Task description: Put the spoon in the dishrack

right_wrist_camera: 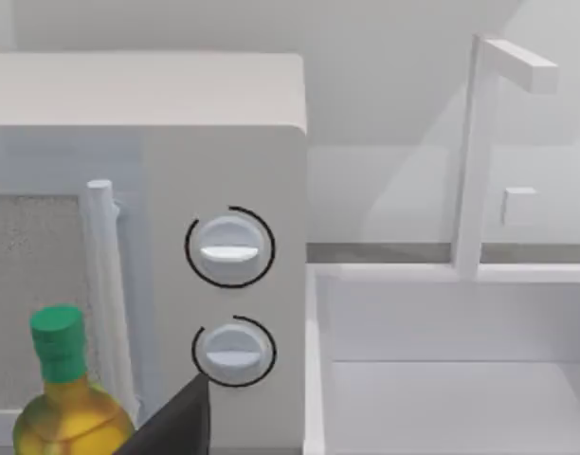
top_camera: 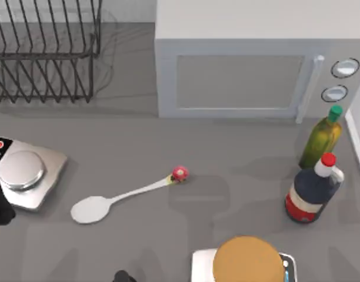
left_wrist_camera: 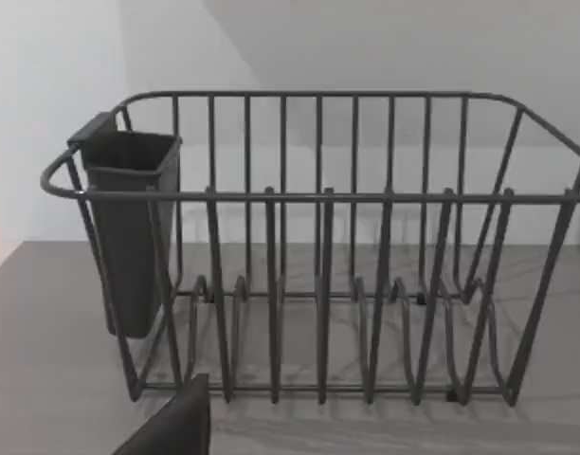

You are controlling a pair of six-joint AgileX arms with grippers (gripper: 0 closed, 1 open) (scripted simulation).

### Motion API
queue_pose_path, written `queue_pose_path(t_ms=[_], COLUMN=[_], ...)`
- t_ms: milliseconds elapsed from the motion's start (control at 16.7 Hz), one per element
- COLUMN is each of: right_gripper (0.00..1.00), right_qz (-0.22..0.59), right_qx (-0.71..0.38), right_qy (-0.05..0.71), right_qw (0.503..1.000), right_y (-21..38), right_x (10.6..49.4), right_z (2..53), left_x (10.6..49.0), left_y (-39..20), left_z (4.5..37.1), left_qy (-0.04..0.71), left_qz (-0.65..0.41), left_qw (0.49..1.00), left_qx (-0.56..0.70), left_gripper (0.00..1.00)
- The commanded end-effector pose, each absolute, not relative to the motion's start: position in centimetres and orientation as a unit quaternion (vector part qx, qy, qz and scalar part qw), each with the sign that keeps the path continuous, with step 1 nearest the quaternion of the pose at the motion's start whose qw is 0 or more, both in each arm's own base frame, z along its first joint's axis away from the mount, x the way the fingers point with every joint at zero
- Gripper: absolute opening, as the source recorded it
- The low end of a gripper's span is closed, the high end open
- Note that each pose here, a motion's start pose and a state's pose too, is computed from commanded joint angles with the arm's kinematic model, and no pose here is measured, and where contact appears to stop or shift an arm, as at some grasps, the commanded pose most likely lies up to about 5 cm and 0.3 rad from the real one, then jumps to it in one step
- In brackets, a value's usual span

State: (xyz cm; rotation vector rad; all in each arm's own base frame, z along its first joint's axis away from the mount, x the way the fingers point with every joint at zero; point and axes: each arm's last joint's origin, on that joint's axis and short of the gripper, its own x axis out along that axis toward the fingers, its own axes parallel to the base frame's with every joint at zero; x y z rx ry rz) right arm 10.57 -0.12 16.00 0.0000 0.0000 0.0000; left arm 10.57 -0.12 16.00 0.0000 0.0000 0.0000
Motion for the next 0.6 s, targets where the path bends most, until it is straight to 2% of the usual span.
queue_pose_path(t_ms=[300,600], right_gripper=[1.0,1.0], right_qz=[0.0,0.0], right_qx=[0.0,0.0], right_qy=[0.0,0.0], right_qw=[1.0,1.0], right_y=[-0.1,-0.1], right_x=[10.6,10.6], right_z=[16.0,16.0], left_x=[10.6,12.1], left_y=[-0.4,-1.7], left_z=[17.2,22.2], left_qy=[0.022,0.131], left_qz=[-0.016,-0.077], left_qw=[1.0,0.986], left_qx=[0.012,0.069], left_gripper=[1.0,1.0])
